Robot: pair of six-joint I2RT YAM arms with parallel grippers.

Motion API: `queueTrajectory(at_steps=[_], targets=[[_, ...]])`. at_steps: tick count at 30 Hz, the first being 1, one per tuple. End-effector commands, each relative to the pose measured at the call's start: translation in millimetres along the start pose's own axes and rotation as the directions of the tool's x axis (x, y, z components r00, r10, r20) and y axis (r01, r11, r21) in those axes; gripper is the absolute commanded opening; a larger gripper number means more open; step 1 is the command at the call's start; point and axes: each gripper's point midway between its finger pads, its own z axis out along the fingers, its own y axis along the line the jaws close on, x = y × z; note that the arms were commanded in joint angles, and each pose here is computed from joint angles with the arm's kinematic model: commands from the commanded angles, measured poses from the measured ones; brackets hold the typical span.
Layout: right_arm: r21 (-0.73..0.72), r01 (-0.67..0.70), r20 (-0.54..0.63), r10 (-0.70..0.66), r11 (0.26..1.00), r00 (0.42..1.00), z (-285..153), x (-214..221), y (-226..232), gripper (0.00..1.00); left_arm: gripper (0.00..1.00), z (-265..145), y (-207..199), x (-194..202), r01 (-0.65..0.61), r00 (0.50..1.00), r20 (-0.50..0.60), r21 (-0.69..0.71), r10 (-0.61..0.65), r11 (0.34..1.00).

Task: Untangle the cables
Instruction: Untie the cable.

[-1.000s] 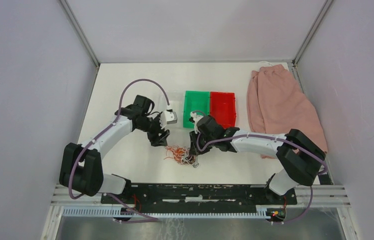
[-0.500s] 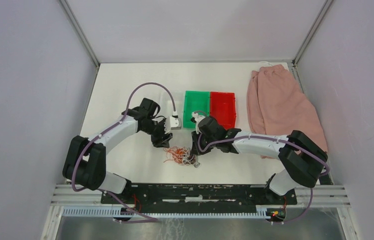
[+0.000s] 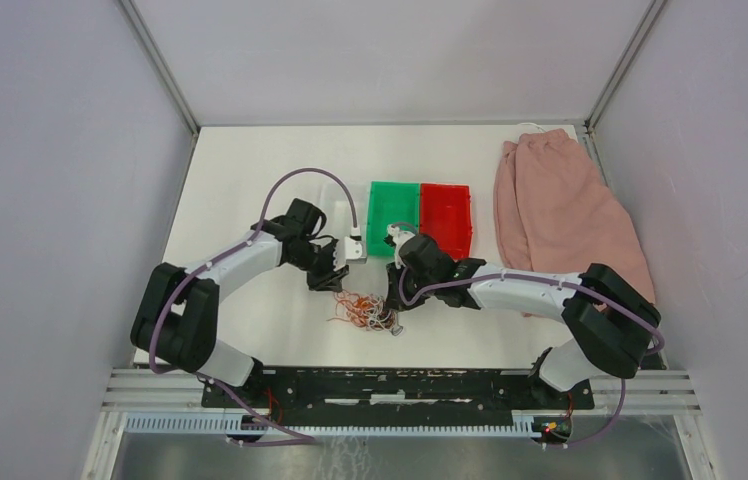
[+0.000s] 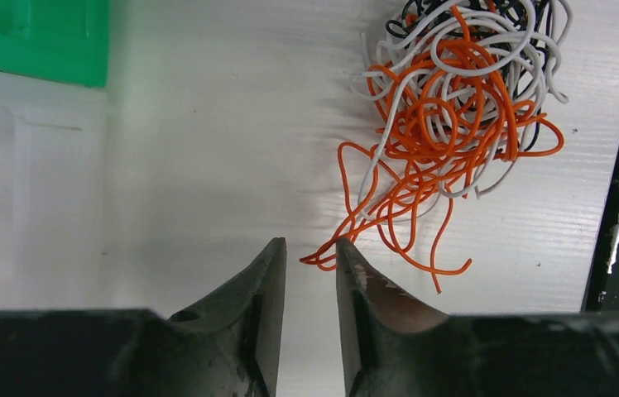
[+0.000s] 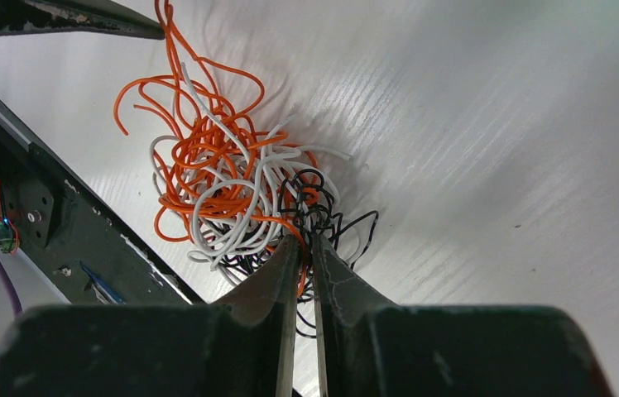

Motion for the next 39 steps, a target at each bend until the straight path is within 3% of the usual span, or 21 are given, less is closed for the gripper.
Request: queueTrajectory(at_steps=[1,6,11,16,19,23,25,30,39], targets=[[-0.008,0.017,0.057,-0.016,1.0,0.998,-7.1,-12.4,5.3,0.15,0.31,1.2,5.2,-11.8,-0.021,0.999,0.045,-0.021,0.022,1.0],[-0.007,0.015,0.068,-0.015,1.0,0.998,-8.3,-14.7,5.9,0.14,0.05,-12.8,0.3,-10.2,-0.035,0.999,0.015,-0.053,0.036,0.998],[-0.003,0.013,0.094,-0.013,1.0,0.996,-11.4,-18.7,5.7,0.13,0.03,-46.6,9.0,-32.7,-0.045,0.998,0.034,-0.187,0.052,0.981],[-0.007,0.016,0.136,-0.015,1.0,0.991,-19.2,-26.9,8.2,0.14,0.03,-72.5,7.9,-57.8,0.034,0.996,0.092,-0.237,-0.012,0.971],[-0.002,0.024,0.189,-0.023,1.0,0.982,-29.6,-37.6,10.1,0.26,0.03,-88.8,5.3,-72.3,0.056,0.992,0.121,-0.256,-0.025,0.965],[-0.002,0.062,0.296,-0.059,0.998,0.953,-53.1,-63.5,18.6,0.66,0.03,-114.7,-2.7,-93.3,0.071,0.988,0.155,-0.27,-0.03,0.96],[-0.016,0.104,0.351,-0.091,0.994,0.932,-64.7,-78.2,27.1,0.77,0.03,-126.9,-8.0,-103.8,0.071,0.984,0.176,-0.275,-0.023,0.959],[-0.102,0.196,0.497,-0.121,0.975,0.859,-89.9,-123.0,64.9,0.81,0.03,-148.1,-21.7,-122.0,0.072,0.974,0.227,-0.277,-0.008,0.958],[-0.215,0.254,0.604,-0.076,0.943,0.793,-98.5,-169.7,114.8,0.81,0.03,-165.6,-34.5,-135.4,0.095,0.966,0.256,-0.264,-0.025,0.96]])
